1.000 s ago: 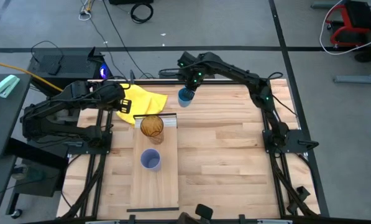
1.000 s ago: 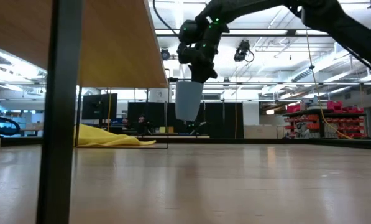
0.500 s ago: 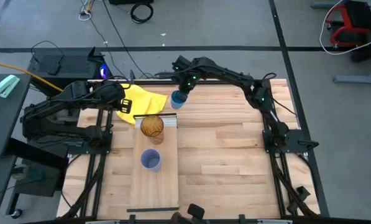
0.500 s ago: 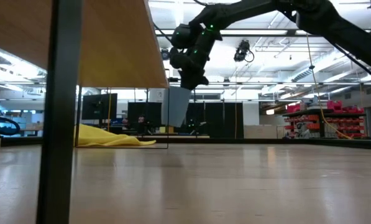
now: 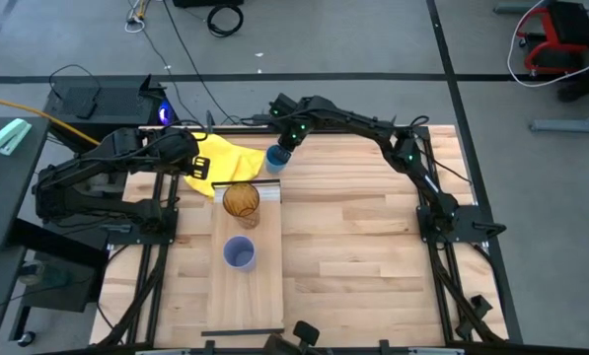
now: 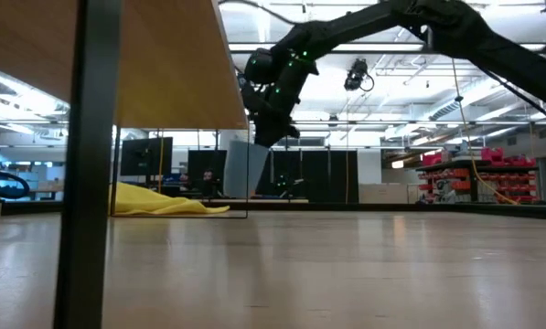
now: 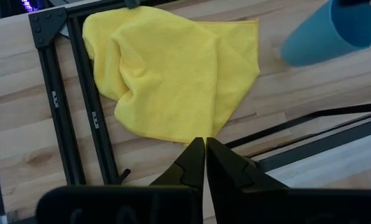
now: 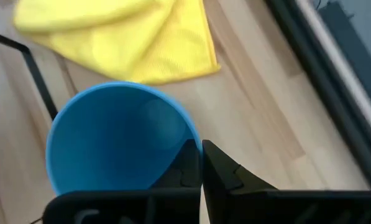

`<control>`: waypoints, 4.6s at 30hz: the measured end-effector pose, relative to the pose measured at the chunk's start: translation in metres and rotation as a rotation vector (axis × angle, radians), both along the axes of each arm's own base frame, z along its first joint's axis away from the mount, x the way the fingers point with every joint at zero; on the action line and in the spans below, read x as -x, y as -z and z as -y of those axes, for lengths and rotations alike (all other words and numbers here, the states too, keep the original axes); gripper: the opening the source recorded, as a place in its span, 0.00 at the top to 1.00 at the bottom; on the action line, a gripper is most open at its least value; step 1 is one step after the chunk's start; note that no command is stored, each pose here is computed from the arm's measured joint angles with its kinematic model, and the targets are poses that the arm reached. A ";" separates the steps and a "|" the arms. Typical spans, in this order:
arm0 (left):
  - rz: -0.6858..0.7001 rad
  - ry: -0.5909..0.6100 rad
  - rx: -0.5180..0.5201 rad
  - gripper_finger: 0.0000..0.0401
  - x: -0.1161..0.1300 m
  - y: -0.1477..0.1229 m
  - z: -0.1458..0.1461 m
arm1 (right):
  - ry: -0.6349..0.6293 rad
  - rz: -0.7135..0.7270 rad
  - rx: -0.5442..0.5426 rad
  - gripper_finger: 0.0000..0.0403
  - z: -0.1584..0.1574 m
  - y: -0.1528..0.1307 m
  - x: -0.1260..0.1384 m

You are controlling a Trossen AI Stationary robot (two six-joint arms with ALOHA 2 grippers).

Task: Stack small to large cups/mugs on shelf
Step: Put the blue cup on the shelf

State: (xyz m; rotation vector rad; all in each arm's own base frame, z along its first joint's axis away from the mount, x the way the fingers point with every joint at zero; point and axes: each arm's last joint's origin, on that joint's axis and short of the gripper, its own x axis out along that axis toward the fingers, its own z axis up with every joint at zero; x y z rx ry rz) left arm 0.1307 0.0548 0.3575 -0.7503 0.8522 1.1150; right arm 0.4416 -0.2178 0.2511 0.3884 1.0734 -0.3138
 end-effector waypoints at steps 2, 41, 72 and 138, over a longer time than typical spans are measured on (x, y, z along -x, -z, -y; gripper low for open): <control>0.002 -0.001 0.003 0.94 0.000 0.000 0.000 | -0.002 -0.021 -0.011 0.99 0.000 0.008 -0.002; 0.011 0.015 -0.033 0.89 -0.030 0.008 -0.030 | 0.036 0.027 -0.012 0.91 -0.004 0.010 -0.011; 0.088 0.156 0.074 0.76 -0.097 0.051 -0.092 | 0.068 0.054 -0.036 0.90 -0.003 0.021 -0.014; 0.218 0.004 0.235 0.77 -0.144 0.091 -0.100 | 0.070 0.071 0.118 0.77 -0.082 -0.158 0.219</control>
